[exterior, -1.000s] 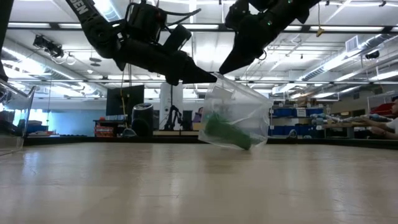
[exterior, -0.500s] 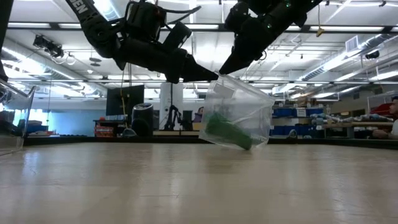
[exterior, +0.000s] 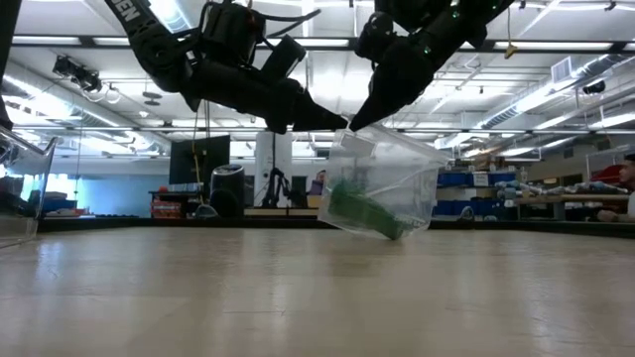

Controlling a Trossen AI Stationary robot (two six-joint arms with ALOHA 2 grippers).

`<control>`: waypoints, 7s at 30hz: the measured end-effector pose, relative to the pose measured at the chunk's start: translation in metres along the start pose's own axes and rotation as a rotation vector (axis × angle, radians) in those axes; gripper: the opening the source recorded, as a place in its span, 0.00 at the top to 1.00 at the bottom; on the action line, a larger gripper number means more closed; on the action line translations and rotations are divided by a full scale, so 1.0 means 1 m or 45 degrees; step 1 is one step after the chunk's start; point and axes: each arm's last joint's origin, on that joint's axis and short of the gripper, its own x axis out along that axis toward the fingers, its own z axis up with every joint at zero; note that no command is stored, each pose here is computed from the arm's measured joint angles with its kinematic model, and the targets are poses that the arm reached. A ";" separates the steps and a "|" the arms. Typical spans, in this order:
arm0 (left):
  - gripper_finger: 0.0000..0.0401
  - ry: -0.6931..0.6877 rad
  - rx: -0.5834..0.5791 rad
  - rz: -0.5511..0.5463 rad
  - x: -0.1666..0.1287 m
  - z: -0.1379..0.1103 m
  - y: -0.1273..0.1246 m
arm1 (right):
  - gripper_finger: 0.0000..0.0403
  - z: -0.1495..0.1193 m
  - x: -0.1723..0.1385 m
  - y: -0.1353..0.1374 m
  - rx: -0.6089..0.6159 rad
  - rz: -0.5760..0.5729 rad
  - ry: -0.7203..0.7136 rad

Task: Roll bandage
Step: Close the transparent zip bag

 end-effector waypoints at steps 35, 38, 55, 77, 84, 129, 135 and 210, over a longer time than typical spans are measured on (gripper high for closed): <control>1.00 0.023 -0.005 0.070 -0.001 0.000 0.002 | 0.95 -0.021 -0.030 0.003 0.070 -0.018 0.316; 1.00 0.015 -0.005 0.071 -0.002 0.003 0.003 | 0.95 -0.023 -0.033 0.004 0.075 -0.015 0.335; 1.00 0.002 -0.011 0.089 -0.006 0.007 0.006 | 0.93 -0.034 -0.037 0.005 0.130 -0.056 0.488; 1.00 -0.008 -0.018 0.087 -0.006 0.008 0.006 | 0.72 -0.006 -0.042 0.004 0.183 -0.121 0.221; 1.00 -0.010 -0.019 0.083 -0.006 0.008 0.005 | 0.85 -0.007 -0.041 0.003 0.157 -0.147 0.233; 1.00 -0.001 -0.030 0.106 -0.006 0.008 0.006 | 0.75 -0.006 -0.041 0.009 0.070 -0.136 0.238; 1.00 -0.005 -0.030 0.108 -0.006 0.008 0.006 | 0.84 -0.008 -0.035 0.006 0.067 -0.132 0.262; 1.00 0.023 -0.055 0.148 -0.006 0.006 0.008 | 0.93 -0.015 -0.039 0.004 -0.028 -0.275 0.393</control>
